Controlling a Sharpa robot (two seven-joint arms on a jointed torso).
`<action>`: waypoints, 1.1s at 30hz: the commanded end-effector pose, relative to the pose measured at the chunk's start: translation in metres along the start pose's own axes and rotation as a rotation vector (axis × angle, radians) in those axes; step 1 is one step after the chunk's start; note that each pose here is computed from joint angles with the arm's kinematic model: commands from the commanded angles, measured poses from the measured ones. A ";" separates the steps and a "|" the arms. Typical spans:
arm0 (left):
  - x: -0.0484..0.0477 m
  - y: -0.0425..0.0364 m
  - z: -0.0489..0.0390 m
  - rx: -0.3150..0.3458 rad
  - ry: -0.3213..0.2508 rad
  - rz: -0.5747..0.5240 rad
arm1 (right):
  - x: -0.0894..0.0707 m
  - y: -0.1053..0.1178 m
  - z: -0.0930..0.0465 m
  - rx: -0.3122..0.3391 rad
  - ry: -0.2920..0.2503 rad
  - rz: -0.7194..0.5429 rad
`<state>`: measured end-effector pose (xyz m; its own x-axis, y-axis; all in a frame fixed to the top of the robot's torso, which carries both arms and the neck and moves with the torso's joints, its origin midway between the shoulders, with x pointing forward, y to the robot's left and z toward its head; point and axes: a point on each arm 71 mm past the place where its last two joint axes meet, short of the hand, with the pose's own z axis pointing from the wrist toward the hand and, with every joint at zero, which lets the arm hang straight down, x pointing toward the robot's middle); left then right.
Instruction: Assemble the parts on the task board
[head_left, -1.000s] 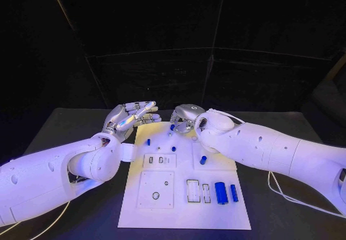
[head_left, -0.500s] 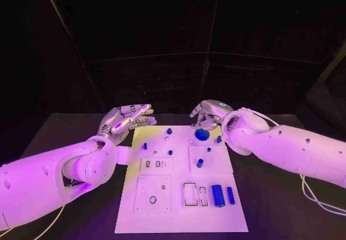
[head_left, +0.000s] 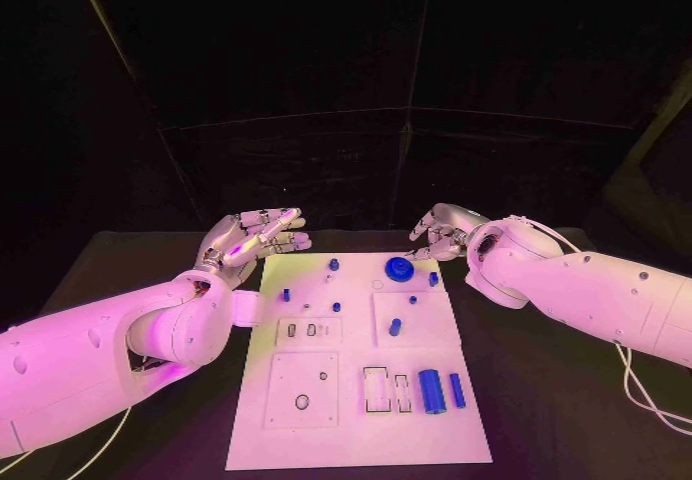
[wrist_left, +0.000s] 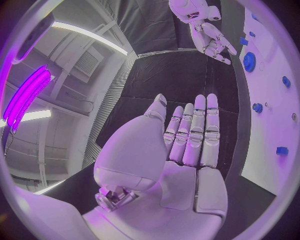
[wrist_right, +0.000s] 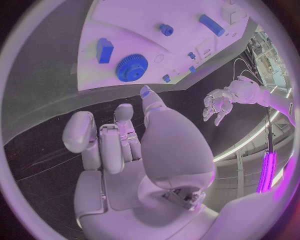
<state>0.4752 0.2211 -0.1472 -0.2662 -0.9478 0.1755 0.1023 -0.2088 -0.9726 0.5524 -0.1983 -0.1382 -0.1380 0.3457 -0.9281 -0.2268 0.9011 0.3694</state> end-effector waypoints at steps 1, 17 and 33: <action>0.0010 -0.0005 0.0015 0.004 0.015 -0.008 | 0.007 0.004 0.004 0.017 0.068 -0.001; 0.0028 0.0019 0.0042 -0.002 0.020 -0.011 | 0.019 0.013 0.011 -0.004 0.135 -0.030; 0.0025 0.0024 0.0047 -0.002 0.019 -0.010 | 0.024 0.011 0.012 -0.004 0.153 -0.058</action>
<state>0.4793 0.2186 -0.1499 -0.2722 -0.9455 0.1787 0.0931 -0.2108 -0.9731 0.5586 -0.1790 -0.1568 -0.2615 0.2713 -0.9263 -0.2279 0.9152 0.3324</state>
